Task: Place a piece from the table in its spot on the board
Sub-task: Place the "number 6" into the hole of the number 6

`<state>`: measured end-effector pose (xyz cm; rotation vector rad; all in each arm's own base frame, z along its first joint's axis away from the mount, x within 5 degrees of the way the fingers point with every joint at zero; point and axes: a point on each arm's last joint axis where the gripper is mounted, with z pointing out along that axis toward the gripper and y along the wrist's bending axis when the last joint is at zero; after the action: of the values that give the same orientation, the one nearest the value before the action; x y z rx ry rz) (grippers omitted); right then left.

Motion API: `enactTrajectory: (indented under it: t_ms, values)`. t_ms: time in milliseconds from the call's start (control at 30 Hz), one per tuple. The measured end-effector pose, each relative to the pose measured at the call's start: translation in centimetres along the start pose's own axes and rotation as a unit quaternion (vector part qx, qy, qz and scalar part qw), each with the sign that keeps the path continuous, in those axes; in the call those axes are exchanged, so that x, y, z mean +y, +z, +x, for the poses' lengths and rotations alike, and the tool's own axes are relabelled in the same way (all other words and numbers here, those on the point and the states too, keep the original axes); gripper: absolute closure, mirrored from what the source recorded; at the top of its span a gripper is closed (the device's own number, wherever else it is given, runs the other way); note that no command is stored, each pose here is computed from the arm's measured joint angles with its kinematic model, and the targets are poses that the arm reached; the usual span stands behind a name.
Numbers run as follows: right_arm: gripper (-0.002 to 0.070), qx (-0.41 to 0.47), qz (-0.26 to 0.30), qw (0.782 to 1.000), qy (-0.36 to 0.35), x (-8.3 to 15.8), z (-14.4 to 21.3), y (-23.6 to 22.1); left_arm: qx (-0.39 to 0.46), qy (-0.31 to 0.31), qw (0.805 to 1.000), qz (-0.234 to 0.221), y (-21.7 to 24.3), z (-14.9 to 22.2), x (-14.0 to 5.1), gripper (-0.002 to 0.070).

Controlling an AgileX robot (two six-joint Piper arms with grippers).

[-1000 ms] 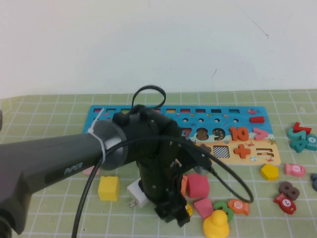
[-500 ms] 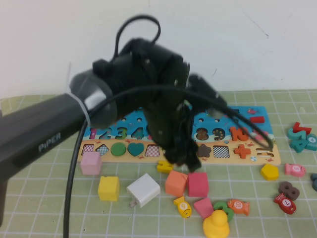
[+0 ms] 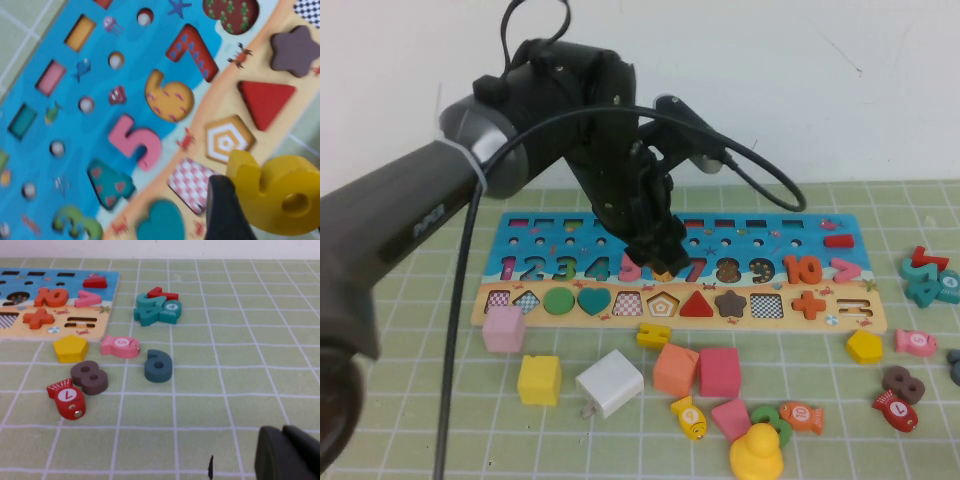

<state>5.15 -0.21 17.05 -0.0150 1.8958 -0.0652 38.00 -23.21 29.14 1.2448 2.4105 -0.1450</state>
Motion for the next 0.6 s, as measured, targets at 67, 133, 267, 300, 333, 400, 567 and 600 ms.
enactTrajectory:
  t_ms: [67,133,267,300,333,400,567,600]
  values:
    - [0.0678,0.0,0.0,1.0,0.0,0.0,0.0,0.0,0.001,0.017,1.0,0.01,1.0,-0.1,0.7,0.034]
    - [0.0678,0.0,0.0,1.0,0.0,0.0,0.0,0.0,0.003,0.033,0.999,0.014,2.0,-0.3,1.1,0.034]
    - [0.0678,0.0,0.0,1.0,0.0,0.0,0.0,0.0,0.005,0.069,0.997,0.015,3.9,-0.6,1.6,0.034]
    - [0.0678,0.0,0.0,1.0,0.0,0.0,0.0,0.0,0.003,0.073,0.997,0.014,4.2,-0.8,1.7,0.034]
    - [0.0678,0.0,0.0,1.0,0.0,0.0,0.0,0.0,0.0,0.076,0.997,0.012,4.6,-0.9,1.8,0.034]
    - [0.0678,0.0,0.0,1.0,0.0,0.0,0.0,0.0,-0.008,0.081,0.997,0.006,5.3,-1.2,2.0,0.034]
    - [0.0678,0.0,0.0,1.0,0.0,0.0,0.0,0.0,-0.014,0.117,0.993,-0.015,6.5,-1.5,2.6,0.034]
    - [0.0678,0.0,0.0,1.0,0.0,0.0,0.0,0.0,-0.014,0.132,0.991,-0.02,6.8,-1.5,2.7,0.034]
